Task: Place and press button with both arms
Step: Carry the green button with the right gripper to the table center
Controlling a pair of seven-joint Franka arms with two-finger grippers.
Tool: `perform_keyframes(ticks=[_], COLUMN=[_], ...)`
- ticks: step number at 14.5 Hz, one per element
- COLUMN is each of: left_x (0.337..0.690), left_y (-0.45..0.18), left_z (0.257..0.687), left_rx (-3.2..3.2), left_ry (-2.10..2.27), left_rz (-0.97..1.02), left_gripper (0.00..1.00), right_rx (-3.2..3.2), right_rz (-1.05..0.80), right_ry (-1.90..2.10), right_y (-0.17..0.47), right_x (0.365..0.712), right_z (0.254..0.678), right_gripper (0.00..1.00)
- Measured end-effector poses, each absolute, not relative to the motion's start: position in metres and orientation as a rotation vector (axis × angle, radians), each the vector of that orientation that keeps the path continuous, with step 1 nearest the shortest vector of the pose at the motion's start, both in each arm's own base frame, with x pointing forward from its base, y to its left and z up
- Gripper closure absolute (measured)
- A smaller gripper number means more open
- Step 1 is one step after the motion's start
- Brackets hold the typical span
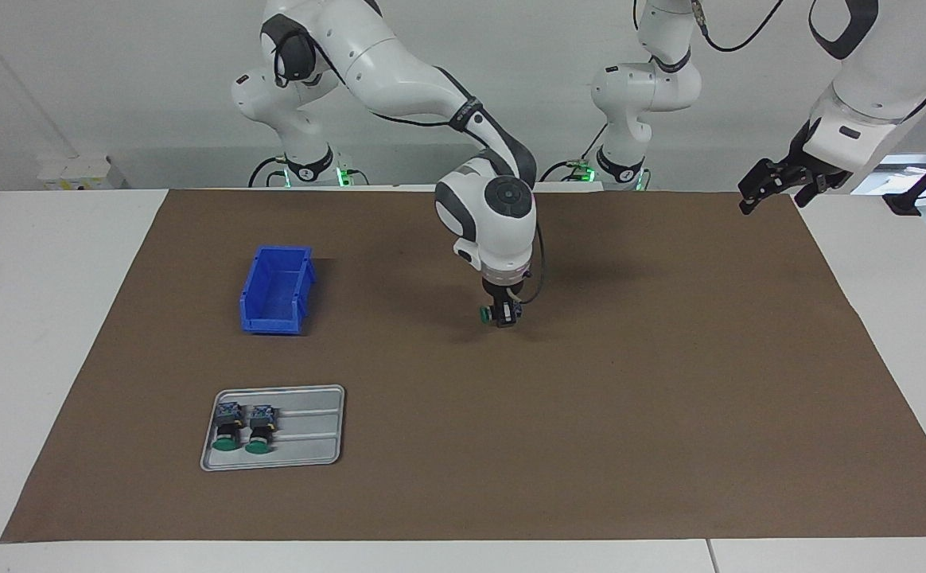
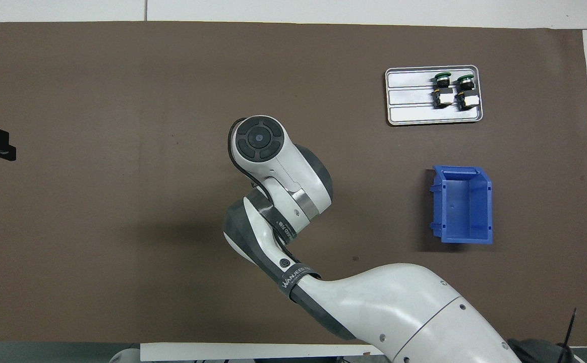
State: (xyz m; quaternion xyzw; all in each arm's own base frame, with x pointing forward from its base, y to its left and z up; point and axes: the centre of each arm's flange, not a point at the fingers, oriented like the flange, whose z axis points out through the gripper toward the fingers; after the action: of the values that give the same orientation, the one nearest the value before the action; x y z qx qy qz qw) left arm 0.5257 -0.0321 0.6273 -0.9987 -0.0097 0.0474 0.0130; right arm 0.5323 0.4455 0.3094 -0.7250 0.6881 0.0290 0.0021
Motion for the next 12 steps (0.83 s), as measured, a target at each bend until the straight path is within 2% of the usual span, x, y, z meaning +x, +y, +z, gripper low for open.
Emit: perform_keyframes(ticks=[4,7,8,12], left_x=[0.526,0.526,0.526,0.526], left_y=[-0.032,-0.032,-0.032,-0.032], left_z=[0.627,0.627,0.627,0.627], left_rx=[-3.112,-3.112,-3.112,-3.112], left_ry=[-0.032,-0.034,-0.035,-0.042], left_rz=[0.148,0.148,0.148,0.148], left_gripper=[0.0,0.0,0.0,0.0], right_rx=[-2.234,-2.224,-2.225,-2.208], right_rz=[0.085,0.08,0.08,0.079], right_ry=[2.192,2.185,2.186,2.193], right_y=[0.432,0.427,0.426,0.423], right_x=[0.517,0.512,0.511,0.521], right_z=[0.288,0.29,0.29,0.308], right_gripper=[0.56,0.56,0.5,0.1])
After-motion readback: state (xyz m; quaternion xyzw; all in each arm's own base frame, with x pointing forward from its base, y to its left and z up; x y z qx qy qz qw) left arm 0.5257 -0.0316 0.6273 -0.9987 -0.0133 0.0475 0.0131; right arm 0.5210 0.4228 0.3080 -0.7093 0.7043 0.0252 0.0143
